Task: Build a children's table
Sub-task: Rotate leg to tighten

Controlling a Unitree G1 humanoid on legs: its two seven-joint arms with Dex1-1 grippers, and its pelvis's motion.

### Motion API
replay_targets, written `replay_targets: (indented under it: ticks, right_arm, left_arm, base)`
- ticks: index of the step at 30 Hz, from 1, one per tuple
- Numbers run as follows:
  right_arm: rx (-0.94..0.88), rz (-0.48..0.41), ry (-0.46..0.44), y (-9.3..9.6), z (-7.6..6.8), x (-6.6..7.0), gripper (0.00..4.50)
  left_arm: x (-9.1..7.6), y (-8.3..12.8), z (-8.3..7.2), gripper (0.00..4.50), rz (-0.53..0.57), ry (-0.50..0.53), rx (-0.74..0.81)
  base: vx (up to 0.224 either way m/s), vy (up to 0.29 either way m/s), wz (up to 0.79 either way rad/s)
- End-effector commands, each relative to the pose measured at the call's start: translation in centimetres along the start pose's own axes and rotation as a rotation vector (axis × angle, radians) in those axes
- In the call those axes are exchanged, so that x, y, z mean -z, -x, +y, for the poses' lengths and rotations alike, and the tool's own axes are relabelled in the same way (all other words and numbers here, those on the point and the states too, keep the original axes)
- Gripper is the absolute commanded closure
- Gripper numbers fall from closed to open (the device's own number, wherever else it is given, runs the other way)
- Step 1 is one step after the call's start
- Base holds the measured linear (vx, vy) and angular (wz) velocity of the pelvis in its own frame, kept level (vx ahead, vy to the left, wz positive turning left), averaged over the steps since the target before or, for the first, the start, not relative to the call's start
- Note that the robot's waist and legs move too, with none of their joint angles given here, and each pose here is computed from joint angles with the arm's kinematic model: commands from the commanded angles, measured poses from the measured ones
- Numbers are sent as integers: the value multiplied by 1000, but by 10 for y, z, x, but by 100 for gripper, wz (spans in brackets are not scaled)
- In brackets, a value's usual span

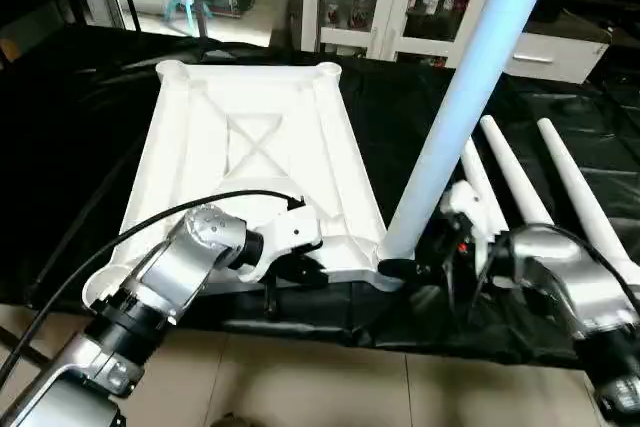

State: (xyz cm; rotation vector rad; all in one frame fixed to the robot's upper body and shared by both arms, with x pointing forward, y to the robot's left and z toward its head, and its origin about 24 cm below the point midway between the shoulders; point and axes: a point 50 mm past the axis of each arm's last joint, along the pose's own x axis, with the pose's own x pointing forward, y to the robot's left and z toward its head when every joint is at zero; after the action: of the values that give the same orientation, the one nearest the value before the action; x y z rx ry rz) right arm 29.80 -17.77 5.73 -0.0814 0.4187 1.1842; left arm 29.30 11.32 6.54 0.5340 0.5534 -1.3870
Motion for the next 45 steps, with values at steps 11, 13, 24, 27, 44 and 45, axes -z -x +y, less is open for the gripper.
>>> replay_targets:
  ticks: [11,13,24,27,44,45]
  right_arm:
    - [-91,27,-3,-6,-1,1,99]
    - [-95,26,-5,-6,-2,2,124]
    - [-112,32,-7,-7,2,8,173]
    - [-109,33,-11,-7,3,10,174]
    - [797,-90,-283,-114,-10,15,176]
    - [801,-93,-282,-117,-9,14,176]
  left_arm:
    - [3,-3,-7,450,42,-26,59]
    - [3,-3,-7,450,43,-26,60]
    - [5,-4,-8,450,56,-31,76]
    - [5,-5,-9,450,58,-31,78]
    - [-37,-30,50,450,-75,250,-583]
    - [-38,-30,51,450,-77,251,-593]
  base:
    - [0,0,0]
    - [0,0,0]
    - [0,0,0]
    - [0,0,0]
    - [-10,0,-2]
    - [0,0,0]
